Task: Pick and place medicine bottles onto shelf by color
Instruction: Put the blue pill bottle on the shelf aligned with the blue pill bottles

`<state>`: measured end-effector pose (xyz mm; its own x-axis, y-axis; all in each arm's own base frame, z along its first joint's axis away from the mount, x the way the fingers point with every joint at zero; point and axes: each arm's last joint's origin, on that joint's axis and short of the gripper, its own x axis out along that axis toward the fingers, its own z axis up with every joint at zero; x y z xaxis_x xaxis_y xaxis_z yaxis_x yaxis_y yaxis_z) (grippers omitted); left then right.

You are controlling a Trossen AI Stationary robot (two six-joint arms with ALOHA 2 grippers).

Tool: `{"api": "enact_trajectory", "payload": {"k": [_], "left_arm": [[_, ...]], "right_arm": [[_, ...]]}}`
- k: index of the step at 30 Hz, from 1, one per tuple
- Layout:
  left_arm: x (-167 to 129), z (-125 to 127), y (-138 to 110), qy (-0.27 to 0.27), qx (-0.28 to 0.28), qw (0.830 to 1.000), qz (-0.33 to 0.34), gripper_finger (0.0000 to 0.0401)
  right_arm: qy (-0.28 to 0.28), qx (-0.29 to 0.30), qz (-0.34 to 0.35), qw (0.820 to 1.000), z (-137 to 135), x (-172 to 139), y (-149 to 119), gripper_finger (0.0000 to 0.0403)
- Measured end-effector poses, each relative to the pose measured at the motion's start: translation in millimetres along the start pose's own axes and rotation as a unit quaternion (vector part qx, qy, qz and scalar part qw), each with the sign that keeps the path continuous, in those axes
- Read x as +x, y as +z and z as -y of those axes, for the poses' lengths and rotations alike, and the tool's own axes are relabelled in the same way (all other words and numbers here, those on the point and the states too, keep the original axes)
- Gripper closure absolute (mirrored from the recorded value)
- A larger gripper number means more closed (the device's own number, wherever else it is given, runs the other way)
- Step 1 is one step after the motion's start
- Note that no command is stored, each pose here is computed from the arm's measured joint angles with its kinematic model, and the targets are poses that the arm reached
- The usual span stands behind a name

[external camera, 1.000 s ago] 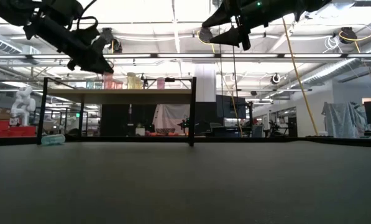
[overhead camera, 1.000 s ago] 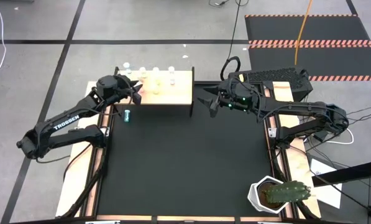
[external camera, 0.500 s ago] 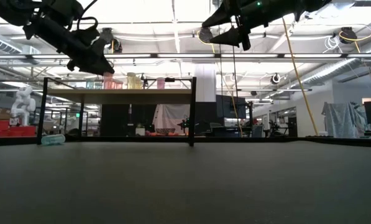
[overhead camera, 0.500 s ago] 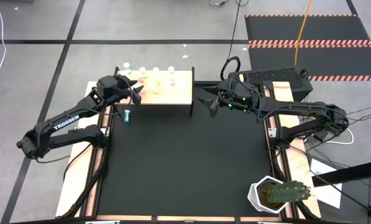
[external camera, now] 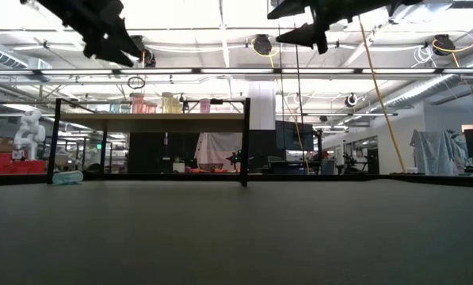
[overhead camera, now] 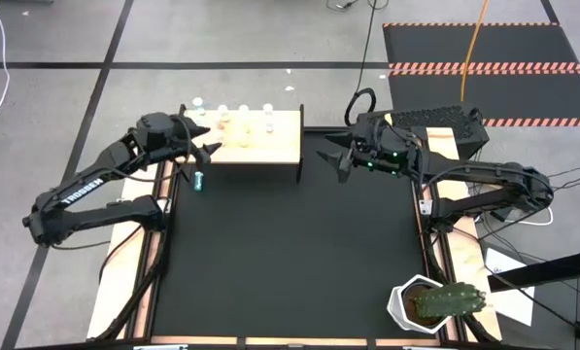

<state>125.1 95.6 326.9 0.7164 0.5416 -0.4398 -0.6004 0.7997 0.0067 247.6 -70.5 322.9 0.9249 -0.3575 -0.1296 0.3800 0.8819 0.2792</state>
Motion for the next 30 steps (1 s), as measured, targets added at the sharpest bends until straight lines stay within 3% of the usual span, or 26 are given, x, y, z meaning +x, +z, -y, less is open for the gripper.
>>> {"api": "enact_trajectory", "payload": {"k": [6, 12, 18, 24, 30], "left_arm": [[-12, 16, -4, -0.023, -0.103, 0.992, -0.072, 0.0119], [-15, 34, -25, -0.034, -0.194, 0.96, -0.2, 0.0153], [-11, 41, -43, 0.023, -0.264, 0.914, -0.309, 0.0186], [10, 42, -67, 0.14, -0.348, 0.855, -0.358, 0.021], [29, 42, -97, 0.238, -0.369, 0.814, -0.38, 0.0218]], "right_arm": [[-0.009, -0.003, -0.024, 1.0, 1, -9, -1, 0.0108], [-0.02, -0.009, -0.062, 0.998, 4, -10, -8, 0.0108], [-0.022, -0.021, -0.071, 0.997, 4, -11, -9, 0.0108], [-0.019, -0.014, -0.078, 0.997, 3, -11, -11, 0.0108], [-0.011, -0.016, -0.099, 0.995, -3, -13, -16, 0.0108]]}}
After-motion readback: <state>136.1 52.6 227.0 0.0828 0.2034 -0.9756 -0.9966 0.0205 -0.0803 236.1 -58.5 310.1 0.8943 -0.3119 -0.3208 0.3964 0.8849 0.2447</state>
